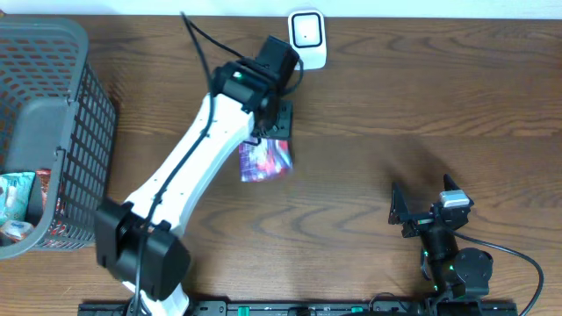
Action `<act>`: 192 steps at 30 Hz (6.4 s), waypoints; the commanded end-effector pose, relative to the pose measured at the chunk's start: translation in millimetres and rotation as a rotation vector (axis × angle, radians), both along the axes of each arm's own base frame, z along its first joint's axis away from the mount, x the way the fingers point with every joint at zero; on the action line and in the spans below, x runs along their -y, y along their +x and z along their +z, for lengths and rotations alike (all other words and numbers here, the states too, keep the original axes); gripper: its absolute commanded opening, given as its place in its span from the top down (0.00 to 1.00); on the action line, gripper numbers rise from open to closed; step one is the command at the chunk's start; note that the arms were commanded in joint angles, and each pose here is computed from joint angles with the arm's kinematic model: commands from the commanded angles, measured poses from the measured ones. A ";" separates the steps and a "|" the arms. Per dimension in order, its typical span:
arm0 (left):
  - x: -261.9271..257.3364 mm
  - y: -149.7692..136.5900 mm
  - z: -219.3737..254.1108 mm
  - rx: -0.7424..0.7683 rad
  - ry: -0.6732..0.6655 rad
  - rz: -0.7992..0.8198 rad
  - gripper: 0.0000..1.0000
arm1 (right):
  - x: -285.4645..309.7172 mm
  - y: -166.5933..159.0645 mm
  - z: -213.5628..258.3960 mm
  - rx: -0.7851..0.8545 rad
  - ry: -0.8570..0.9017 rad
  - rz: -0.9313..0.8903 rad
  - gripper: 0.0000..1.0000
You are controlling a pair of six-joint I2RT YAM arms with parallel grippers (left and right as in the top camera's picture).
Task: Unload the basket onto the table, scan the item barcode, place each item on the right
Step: 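Lift the purple package out and place it on the table centre, then return the left gripper into the basket and grasp the red candy bar, then carry the red candy bar out and drop it beside the purple package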
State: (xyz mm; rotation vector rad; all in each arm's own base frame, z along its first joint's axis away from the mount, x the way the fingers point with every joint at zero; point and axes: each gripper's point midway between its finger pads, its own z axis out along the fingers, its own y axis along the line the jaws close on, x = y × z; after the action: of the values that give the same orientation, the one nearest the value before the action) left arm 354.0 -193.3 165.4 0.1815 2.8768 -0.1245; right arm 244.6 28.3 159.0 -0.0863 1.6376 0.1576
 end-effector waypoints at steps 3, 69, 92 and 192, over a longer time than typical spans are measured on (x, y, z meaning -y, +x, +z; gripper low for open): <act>-4.5 -4.0 6.0 -0.006 0.009 0.006 0.35 | 0.4 0.0 -1.2 -0.005 0.010 -0.005 0.01; -451.0 -24.4 142.7 0.425 0.165 1.304 0.26 | 0.4 0.0 -1.2 -0.005 0.009 -0.005 0.01; -467.4 -22.0 134.0 0.405 0.213 1.259 0.25 | 0.4 0.0 -1.2 -0.005 0.010 -0.005 0.01; -148.1 35.3 200.7 0.611 -0.477 0.507 0.93 | 0.4 0.0 -1.2 -0.005 0.010 -0.004 0.01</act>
State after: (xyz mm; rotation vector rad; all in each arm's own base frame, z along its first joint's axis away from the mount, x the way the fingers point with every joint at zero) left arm 380.2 -29.7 407.5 -0.4535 2.0044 -0.6956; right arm 244.7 27.9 159.0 -0.0845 1.6376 0.1557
